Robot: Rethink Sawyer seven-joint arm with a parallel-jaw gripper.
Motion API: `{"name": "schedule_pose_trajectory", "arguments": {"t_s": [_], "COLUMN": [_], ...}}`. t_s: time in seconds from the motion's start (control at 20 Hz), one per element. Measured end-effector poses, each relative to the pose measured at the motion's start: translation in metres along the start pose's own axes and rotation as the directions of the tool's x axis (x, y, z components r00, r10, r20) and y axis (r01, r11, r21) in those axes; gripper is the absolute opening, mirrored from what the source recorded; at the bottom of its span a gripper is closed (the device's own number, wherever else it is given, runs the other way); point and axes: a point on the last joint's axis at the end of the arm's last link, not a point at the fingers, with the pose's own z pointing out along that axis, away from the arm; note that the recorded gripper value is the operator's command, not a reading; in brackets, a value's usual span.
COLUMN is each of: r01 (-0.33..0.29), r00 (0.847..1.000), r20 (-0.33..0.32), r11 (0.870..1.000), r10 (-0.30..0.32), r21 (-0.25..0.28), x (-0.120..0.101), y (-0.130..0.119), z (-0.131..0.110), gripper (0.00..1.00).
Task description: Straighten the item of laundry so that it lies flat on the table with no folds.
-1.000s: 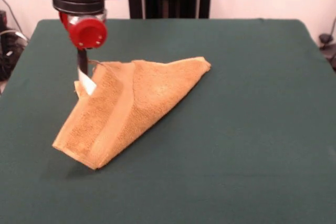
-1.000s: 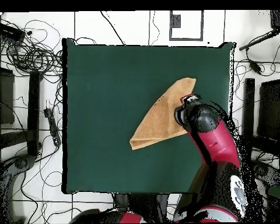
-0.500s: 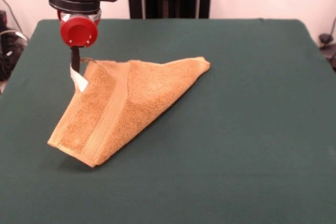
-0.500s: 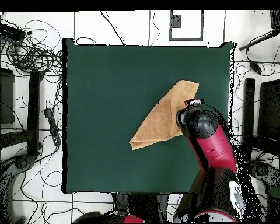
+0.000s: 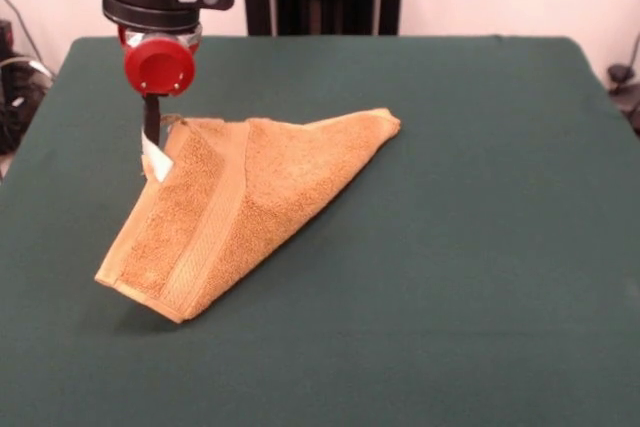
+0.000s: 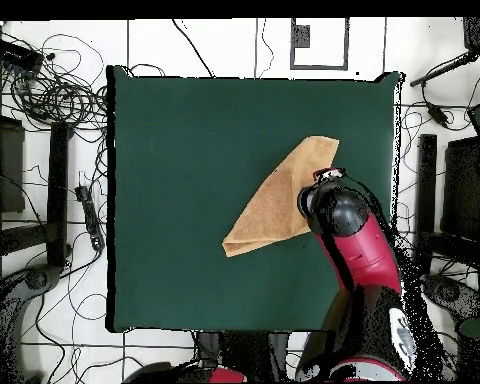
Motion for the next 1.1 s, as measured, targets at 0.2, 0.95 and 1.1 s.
{"name": "schedule_pose_trajectory", "arguments": {"t_s": [0.2,0.95,1.1], "r01": [0.003,-0.099,-0.165], "r00": [1.0,0.995,0.986], "r20": [-0.001,0.009,0.013], "r11": [1.0,0.995,0.986], "r10": [-0.003,0.1,0.165], "r21": [0.0,-0.031,-0.039], "x": [0.003,0.068,0.088], "y": [0.002,0.04,0.049], "z": [0.0,-0.021,-0.027], "gripper": [0.0,0.0,0.0]}}
